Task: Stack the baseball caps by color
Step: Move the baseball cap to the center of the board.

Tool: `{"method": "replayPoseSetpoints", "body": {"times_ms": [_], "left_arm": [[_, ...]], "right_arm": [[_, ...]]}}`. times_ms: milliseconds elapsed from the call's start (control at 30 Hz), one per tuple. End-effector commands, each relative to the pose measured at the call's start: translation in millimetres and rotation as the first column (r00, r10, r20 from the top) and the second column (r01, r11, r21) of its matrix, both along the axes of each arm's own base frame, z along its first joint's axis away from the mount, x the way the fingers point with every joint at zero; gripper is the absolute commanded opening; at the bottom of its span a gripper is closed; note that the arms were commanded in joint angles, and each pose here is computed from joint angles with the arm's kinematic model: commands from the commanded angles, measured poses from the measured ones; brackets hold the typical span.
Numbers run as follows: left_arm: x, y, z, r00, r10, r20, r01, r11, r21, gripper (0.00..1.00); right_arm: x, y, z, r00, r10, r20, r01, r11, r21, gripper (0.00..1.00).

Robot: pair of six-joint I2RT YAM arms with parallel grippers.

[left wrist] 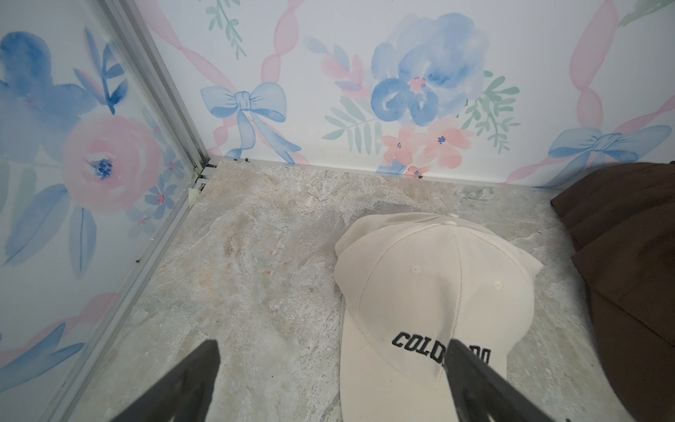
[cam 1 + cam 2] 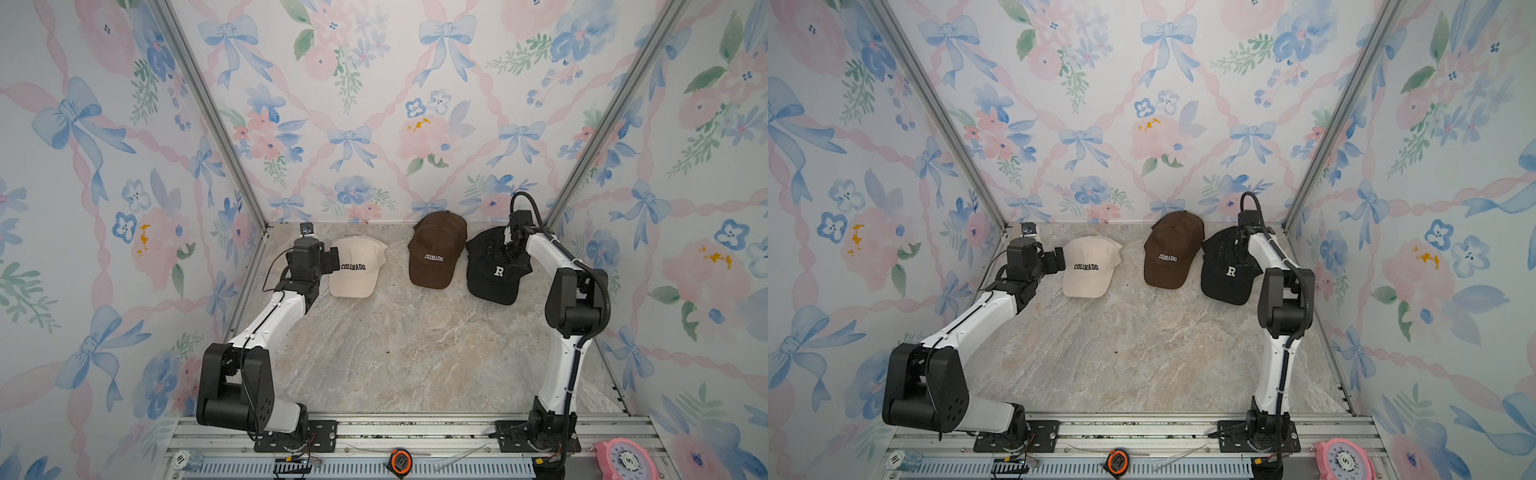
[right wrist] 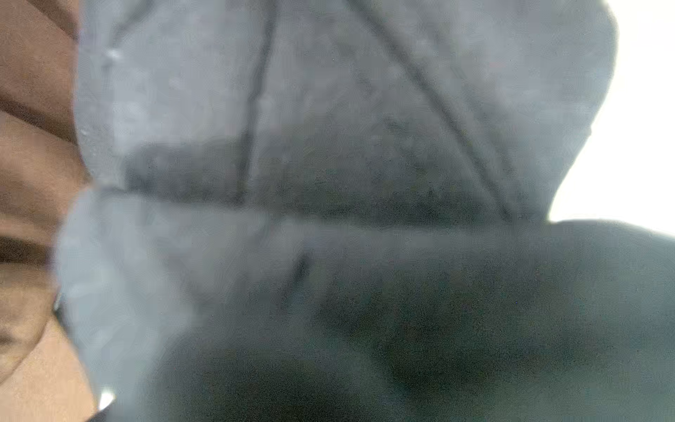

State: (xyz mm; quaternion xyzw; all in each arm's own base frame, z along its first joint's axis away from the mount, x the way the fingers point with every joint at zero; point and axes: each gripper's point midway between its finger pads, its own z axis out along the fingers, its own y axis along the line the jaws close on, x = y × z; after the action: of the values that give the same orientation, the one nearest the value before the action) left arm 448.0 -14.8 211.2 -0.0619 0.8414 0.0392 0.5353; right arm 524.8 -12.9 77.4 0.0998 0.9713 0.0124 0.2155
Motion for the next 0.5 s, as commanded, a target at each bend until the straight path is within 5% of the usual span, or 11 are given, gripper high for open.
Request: {"method": "replayPoseSetpoints", "body": {"times_ms": [0,233,467], "left_arm": [[4.6,7.3,8.3,0.999,0.021,0.039,-0.022,1.000,0.020,0.98],[-11.6,9.1,2.0,0.996,0.009,0.086,-0.012,0.999,0.034,0.98],[-33.8,9.3,-33.1,0.998,0.019,0.059,-0.021,0.999,0.033,0.98]], "right_arm": [[-11.9,-0.3,21.5,1.000,0.022,-0.003,-0.022,1.000,0.020,0.96],[-56.8,26.7,86.8,0.989,0.092,0.119,-0.104,0.990,0.097,0.96],[-111.5,36.4,73.7,0.981,0.116,0.157,-0.123,0.992,0.031,0.96]]}}
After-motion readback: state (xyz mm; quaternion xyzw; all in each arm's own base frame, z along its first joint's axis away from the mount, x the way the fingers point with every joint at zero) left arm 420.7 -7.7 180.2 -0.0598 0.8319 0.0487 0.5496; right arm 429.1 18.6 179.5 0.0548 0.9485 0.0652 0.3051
